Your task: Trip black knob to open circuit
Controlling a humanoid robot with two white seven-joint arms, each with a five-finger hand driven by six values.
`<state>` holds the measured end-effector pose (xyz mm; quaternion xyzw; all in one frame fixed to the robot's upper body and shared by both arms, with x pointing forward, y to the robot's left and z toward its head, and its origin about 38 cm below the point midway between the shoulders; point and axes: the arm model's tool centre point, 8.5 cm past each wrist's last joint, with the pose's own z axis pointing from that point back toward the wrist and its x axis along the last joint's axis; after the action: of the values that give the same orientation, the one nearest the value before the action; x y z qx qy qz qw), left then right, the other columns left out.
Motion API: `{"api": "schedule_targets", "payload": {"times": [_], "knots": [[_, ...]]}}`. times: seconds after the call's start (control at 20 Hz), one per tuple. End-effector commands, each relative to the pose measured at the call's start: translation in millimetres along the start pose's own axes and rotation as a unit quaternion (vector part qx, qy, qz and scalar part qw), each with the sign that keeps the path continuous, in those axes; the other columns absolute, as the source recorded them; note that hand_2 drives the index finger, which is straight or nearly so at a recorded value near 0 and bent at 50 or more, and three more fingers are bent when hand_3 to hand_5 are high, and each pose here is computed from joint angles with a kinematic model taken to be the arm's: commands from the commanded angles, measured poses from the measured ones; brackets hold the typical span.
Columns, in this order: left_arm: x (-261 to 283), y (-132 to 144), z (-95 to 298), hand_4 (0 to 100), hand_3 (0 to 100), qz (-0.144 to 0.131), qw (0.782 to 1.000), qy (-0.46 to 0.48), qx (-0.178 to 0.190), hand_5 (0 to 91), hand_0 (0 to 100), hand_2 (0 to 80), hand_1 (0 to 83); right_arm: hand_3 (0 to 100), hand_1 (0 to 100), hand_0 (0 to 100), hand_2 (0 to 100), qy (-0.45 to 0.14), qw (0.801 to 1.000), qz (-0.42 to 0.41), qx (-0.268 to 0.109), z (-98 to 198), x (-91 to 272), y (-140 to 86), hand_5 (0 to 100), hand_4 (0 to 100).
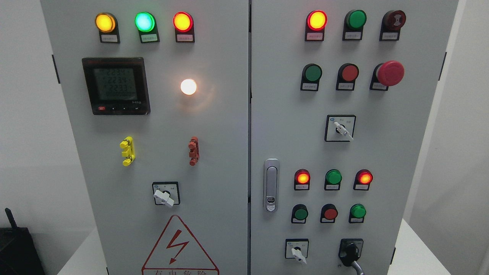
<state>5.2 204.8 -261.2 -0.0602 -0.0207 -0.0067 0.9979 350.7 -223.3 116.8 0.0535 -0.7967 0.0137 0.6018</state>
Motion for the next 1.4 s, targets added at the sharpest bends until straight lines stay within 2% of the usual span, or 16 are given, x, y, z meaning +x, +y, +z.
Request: {"api": "schedule_targets", "payload": {"times": [0.0,1.35], "knots": [[7.7,0.6,-0.7,0,0,-0.002,1.0,-0.01,0.0,0.0,12,0.0,38.9,94,11,0,0,-0.001,1.0,-0.001,0.012,-0.8,0.3,4.3,64,82],[6.7,0.6,-0.7,0,0,-0.001,1.0,-0.01,0.0,0.0,12,0.0,38.9,93,11,0,0,-0.017,1.0,-0.002,0.014,0.0,3.0,4.8,63,81]]}}
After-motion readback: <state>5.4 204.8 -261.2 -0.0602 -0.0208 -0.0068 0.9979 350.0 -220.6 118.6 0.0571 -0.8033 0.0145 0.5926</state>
